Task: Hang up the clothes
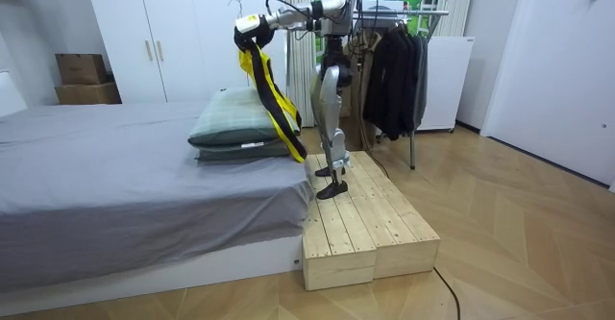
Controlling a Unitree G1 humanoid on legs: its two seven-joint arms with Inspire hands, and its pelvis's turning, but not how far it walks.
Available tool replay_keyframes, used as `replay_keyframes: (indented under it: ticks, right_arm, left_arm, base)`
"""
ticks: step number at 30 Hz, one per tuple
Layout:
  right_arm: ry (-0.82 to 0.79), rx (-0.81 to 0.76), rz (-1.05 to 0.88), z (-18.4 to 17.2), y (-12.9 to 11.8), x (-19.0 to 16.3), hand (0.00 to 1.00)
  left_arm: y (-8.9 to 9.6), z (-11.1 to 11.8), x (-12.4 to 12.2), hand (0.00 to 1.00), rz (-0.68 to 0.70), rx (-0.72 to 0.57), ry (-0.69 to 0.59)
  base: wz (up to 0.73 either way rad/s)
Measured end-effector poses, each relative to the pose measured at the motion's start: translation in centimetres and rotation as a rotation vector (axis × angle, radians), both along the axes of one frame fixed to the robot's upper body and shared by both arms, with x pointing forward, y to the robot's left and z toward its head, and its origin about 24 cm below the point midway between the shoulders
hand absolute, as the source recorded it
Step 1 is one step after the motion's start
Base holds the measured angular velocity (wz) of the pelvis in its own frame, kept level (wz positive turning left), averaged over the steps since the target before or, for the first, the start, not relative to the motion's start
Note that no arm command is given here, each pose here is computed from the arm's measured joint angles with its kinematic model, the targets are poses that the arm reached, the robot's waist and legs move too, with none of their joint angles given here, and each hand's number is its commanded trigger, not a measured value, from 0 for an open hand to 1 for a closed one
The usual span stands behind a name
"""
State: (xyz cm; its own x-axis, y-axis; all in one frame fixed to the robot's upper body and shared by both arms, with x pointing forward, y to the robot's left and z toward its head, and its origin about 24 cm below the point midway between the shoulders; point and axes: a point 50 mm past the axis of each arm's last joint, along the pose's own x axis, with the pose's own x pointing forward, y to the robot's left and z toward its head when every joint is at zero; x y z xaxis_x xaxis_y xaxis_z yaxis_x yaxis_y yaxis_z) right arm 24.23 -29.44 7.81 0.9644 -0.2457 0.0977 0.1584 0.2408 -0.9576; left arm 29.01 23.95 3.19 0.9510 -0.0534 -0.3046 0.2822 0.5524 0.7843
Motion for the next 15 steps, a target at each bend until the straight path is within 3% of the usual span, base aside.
replay_keyframes:
  ticks: [6, 15]
  right_arm:
    - [-0.039, -0.022, 0.136, 2.0, 3.0, 2.2, 0.00]
    - [-0.156, -0.073, 0.241, 6.5, 5.2, 3.8, 0.00]
  left_arm:
    - [-0.3, 0.1, -0.1, 1.00, -0.014, -0.002, -0.008]
    - [-0.2, 0.5, 0.0, 1.00, -0.020, 0.007, -0.023]
  base:
    - [0.00]
    - [0.00]
